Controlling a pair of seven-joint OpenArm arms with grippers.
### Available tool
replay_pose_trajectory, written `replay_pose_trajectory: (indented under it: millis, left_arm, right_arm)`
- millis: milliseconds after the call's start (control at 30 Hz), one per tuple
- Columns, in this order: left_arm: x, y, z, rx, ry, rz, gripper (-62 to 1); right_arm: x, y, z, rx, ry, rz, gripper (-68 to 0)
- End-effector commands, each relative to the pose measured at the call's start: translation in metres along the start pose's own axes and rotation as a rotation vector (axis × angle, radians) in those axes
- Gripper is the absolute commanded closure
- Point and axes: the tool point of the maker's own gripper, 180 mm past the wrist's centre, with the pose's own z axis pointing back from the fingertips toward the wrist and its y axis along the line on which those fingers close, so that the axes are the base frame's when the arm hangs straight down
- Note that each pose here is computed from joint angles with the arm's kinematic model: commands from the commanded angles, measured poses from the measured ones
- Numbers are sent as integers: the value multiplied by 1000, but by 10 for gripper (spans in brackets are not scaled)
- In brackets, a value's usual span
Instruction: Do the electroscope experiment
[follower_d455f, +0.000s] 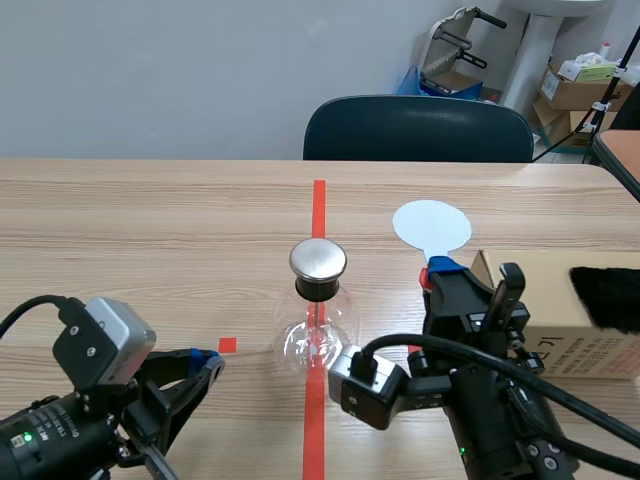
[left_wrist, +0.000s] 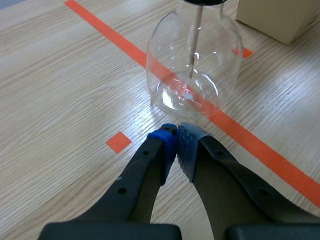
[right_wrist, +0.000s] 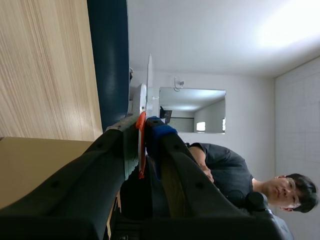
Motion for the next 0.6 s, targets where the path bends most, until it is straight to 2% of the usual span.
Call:
replay_pose_trajectory:
  millis: [0, 200, 400, 567]
  left_arm:
    - [7, 0, -6, 3, -31, -5, -38]
    - [-4, 1, -21, 15, -13, 3, -38]
    - [-11, 7, -29, 34, -17, 24, -38]
    - [-17, 9, -34, 37, -13, 17, -38]
  right_arm:
    - [-8, -6, -3, -27, 10, 17, -9]
    - [-18, -8, -5, -37, 39, 25, -9]
    - [-19, -8, -5, -37, 41, 24, -9]
    - [-18, -8, -5, -37, 41, 24, -9]
